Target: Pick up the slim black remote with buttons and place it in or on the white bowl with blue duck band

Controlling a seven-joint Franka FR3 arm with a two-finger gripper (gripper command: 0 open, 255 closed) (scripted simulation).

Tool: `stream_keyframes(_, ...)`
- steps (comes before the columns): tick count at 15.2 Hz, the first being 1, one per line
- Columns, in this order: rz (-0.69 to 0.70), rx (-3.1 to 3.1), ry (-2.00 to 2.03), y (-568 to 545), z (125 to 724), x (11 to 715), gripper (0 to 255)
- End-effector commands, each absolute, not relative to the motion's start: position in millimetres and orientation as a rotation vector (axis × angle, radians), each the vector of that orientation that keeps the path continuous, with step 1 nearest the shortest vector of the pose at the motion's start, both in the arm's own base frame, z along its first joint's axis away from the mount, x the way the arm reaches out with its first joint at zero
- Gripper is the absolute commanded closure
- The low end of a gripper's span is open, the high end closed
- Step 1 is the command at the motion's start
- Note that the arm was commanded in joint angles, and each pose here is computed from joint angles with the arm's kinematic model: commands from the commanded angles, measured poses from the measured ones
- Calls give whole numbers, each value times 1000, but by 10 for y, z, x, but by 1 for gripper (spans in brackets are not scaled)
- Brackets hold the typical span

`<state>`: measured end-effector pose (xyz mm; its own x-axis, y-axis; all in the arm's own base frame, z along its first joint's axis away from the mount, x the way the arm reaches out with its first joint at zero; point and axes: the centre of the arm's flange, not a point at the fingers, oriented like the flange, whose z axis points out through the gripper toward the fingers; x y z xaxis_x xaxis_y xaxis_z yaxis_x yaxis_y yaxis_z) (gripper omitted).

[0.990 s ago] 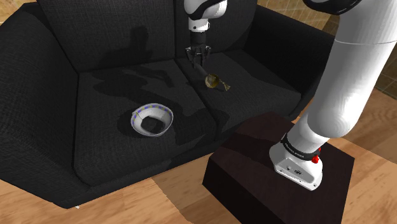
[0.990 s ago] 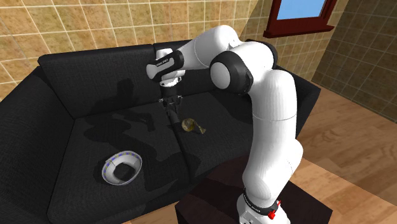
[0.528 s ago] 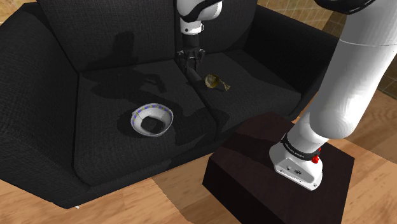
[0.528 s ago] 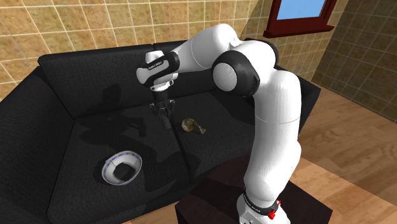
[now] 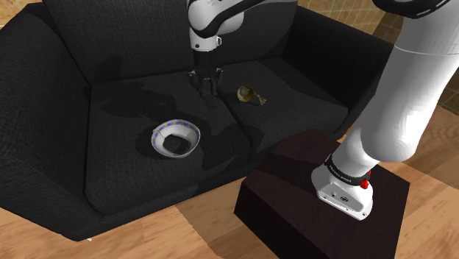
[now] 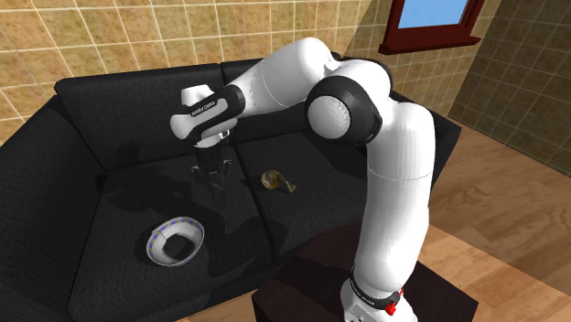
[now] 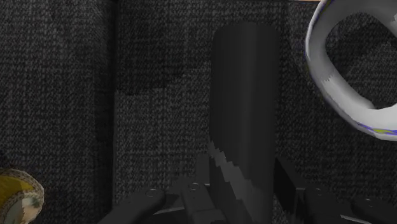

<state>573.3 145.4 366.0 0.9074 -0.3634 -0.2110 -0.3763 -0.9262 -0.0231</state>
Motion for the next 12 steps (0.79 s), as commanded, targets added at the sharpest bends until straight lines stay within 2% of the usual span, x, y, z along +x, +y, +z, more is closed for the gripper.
stream_keyframes(1,313,-3006,586,1701,3663,5680,255)
stream_keyframes(12,313,-3006,586,3117,3611,5361,255)
